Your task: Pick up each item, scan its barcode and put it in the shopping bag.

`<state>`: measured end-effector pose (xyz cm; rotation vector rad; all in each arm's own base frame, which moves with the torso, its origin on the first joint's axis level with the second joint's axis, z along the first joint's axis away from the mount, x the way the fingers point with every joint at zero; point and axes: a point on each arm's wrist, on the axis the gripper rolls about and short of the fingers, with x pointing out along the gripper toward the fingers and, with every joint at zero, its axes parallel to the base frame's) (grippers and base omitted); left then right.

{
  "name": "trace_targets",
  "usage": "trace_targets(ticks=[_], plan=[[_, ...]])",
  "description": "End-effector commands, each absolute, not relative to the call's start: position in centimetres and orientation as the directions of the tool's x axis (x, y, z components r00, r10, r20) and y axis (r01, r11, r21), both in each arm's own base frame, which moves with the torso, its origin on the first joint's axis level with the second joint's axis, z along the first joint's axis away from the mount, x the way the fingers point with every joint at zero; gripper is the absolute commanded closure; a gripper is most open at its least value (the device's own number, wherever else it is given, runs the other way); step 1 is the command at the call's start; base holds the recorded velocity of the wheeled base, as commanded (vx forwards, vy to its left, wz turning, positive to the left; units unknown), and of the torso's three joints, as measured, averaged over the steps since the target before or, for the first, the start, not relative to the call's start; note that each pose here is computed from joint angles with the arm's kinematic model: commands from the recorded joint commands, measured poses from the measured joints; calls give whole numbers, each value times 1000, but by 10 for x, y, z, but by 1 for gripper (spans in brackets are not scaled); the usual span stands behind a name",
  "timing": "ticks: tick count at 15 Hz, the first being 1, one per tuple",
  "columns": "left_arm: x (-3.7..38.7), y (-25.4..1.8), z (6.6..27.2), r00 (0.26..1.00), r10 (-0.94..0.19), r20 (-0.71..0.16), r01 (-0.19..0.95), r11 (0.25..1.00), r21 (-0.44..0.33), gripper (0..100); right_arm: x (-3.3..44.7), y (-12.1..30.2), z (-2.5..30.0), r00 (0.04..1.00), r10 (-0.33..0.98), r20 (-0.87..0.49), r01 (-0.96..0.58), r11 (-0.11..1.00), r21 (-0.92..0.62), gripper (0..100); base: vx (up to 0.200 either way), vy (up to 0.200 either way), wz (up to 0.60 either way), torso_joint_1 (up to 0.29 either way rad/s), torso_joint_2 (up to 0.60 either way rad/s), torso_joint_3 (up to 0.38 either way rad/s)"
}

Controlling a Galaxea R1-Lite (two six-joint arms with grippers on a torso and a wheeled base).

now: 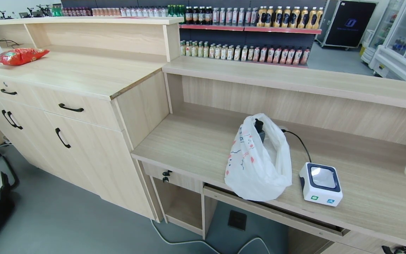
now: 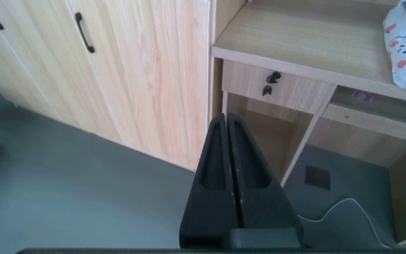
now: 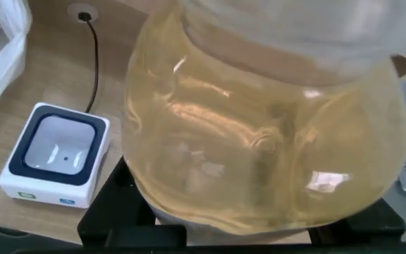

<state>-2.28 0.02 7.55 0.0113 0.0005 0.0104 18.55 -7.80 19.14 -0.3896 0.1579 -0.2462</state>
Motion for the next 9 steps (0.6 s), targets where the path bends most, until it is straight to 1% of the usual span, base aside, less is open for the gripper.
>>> trace_targets(ticks=[1, 6, 8, 9], plan=[[-23, 0, 75, 1000, 11, 0, -11, 1000, 11, 100, 185, -74, 192, 965, -244, -95, 188, 899, -396, 100, 0, 0, 600, -2, -2, 7], [-23, 0, 75, 1000, 11, 0, -11, 1000, 12, 100, 199, -49, 206, 991, -128, -44, 99, 906, -411, 100, 0, 0, 600, 1, 1, 3], [-23, 0, 75, 1000, 11, 0, -11, 1000, 11, 100, 203, -40, 207, 997, -53, -48, 30, 918, -395, 100, 0, 0, 600, 7, 2, 0], [-23, 0, 75, 1000, 11, 0, -11, 1000, 11, 100, 207, -38, 199, 994, 67, -88, -94, 927, -362, 100, 0, 0, 0, 0, 0, 0]])
